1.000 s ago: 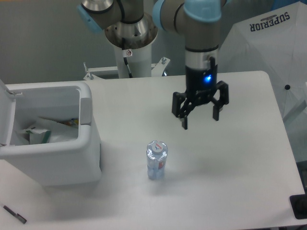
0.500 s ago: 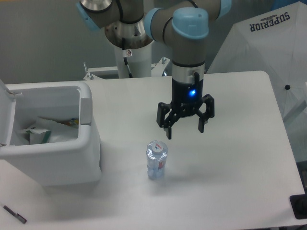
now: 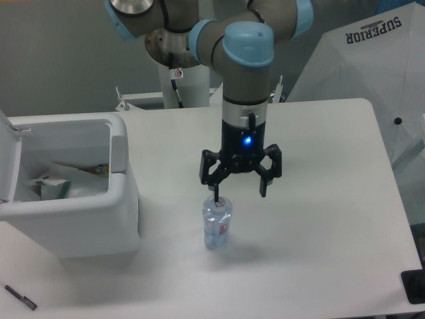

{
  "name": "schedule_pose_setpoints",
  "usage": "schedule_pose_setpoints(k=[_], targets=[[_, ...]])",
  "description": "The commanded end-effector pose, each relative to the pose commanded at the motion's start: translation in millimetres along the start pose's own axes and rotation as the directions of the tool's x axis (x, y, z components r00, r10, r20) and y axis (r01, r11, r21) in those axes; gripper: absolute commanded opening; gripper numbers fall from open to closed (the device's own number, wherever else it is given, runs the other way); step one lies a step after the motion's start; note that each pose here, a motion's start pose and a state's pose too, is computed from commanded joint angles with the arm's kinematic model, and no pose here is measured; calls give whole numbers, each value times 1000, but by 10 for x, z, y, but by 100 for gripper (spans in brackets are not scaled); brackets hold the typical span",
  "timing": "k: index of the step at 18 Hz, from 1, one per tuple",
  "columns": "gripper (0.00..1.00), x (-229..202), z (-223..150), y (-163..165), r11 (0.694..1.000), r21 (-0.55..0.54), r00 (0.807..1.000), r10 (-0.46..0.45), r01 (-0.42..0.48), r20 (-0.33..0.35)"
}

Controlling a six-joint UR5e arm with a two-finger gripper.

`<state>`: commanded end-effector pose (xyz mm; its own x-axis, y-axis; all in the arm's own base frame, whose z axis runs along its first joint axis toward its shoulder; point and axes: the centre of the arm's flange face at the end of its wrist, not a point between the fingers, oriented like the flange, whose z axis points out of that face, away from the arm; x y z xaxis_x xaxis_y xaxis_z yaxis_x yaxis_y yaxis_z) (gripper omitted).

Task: Place the trash in the trash can
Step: 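Lower the gripper around the bottle cap and close on it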

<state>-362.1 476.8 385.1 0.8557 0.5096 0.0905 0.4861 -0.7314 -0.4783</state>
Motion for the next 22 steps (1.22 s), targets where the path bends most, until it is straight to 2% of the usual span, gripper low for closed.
schedule_pose_setpoints(k=[5,17,20,22], targets=[[100,118,33,15,1000,-8,1000,24,-24,-10],[100,117,108,45,1000,-24,1000,18,-18,-15],[93,104,162,55,999,-33,1000,12,-13,-16],[93,113,164,54,999,-33,1000,13,-14,-17]])
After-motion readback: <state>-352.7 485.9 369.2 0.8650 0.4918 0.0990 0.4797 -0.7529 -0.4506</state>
